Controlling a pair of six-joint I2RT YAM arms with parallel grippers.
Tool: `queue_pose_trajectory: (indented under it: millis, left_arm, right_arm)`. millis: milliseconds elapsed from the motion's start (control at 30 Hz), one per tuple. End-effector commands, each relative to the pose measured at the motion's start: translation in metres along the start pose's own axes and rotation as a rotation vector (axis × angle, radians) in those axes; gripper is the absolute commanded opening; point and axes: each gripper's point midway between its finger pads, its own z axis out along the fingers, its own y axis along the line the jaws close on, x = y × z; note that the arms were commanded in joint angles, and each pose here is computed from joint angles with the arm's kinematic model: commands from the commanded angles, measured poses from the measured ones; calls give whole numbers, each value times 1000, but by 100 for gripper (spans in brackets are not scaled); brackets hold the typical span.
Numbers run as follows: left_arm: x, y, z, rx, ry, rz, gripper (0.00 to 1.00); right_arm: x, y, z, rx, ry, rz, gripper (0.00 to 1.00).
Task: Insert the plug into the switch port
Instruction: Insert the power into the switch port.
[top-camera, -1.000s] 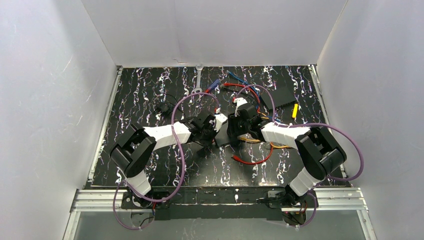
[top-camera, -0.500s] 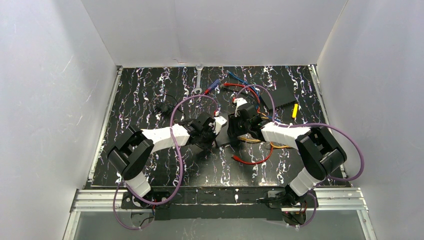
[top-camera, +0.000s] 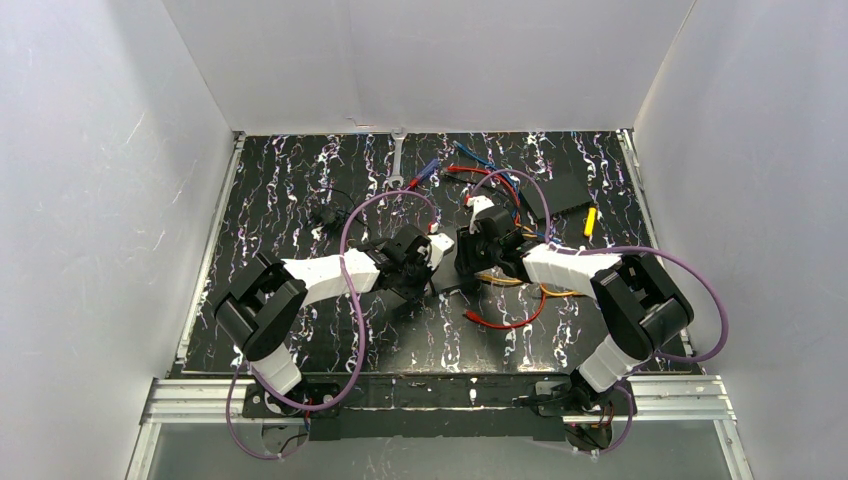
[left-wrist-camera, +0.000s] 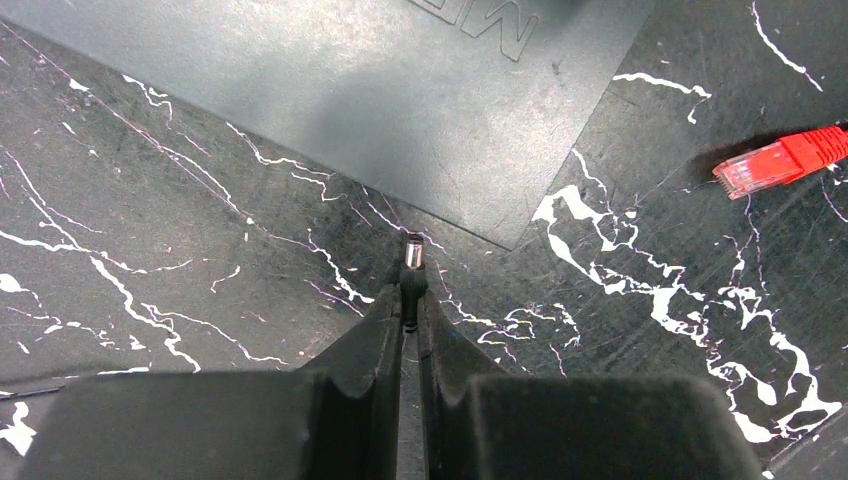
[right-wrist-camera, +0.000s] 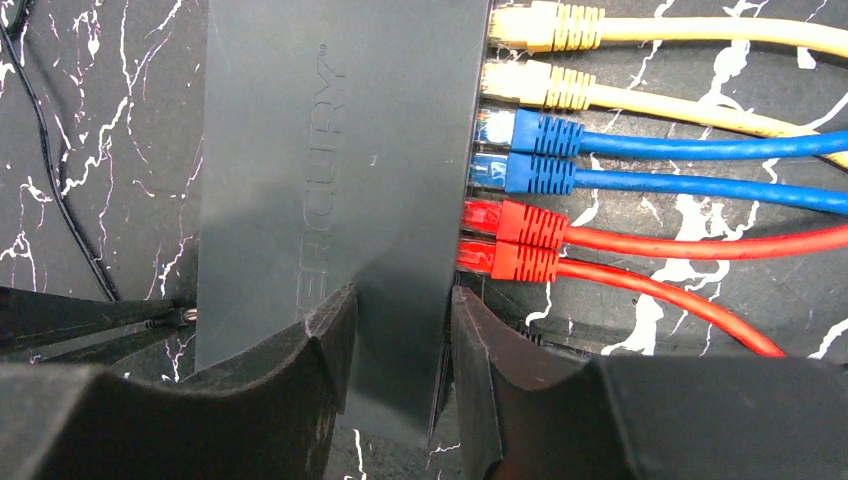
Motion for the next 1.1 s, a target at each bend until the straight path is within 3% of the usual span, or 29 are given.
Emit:
queue_pose_trajectory:
  millis: [0,767,1067]
  left_arm:
    - [10,-6,-10,12,28,-1,0]
    - [-25,-1,-25,-24,-84,22,0]
    - [-25,-1,-16,-17,-58,28,0]
  right_arm:
    - [5,5,2,-27,34,-18,46]
    - [11,8,7,-51,65,-27,45]
    - [13,8,8,-52,71,-26,45]
